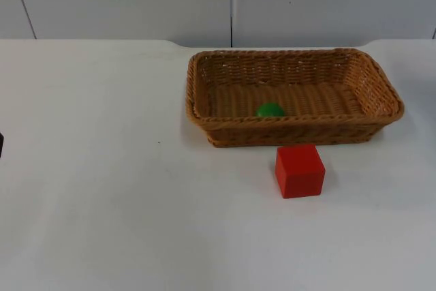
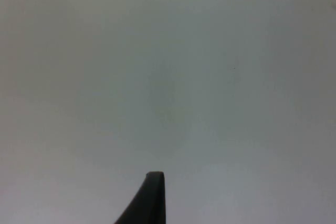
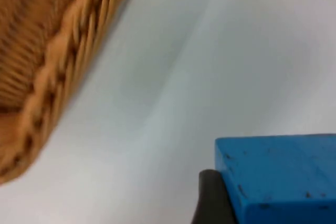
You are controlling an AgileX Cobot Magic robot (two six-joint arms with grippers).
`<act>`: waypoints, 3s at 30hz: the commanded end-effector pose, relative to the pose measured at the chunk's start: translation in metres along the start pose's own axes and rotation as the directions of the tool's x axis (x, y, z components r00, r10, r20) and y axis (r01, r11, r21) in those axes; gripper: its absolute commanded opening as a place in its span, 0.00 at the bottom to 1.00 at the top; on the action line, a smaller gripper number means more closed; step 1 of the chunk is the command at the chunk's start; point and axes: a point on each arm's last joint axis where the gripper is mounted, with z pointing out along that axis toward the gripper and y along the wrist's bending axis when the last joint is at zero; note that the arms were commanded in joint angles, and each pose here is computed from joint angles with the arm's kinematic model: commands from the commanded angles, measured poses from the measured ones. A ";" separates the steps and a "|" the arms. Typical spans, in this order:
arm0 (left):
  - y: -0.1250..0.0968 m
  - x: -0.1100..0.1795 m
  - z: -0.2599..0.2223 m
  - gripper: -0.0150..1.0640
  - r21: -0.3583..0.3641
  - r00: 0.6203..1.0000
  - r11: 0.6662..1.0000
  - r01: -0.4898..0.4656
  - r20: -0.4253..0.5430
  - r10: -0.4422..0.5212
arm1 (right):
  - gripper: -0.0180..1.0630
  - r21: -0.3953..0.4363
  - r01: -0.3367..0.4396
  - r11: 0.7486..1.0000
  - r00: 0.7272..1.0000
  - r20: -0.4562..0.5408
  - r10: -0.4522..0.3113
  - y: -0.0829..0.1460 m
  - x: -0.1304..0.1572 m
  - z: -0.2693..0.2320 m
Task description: Place all geometric objects except the red cube into the basket.
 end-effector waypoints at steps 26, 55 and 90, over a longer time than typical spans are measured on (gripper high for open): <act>0.000 0.002 -0.001 0.91 0.002 1.000 1.000 0.010 -0.011 -0.010 | 0.01 -0.076 -0.129 0.989 0.990 0.051 0.133 0.100 -0.030 -0.075; 0.000 0.000 -0.001 0.91 0.006 1.000 1.000 0.017 0.010 -0.017 | 0.09 -0.061 -0.091 0.994 0.977 0.187 0.101 0.181 -0.076 0.077; 0.000 0.000 -0.001 0.91 0.008 1.000 1.000 0.020 0.012 -0.020 | 0.81 -0.056 -0.100 0.993 0.915 0.387 0.114 0.157 -0.049 -0.133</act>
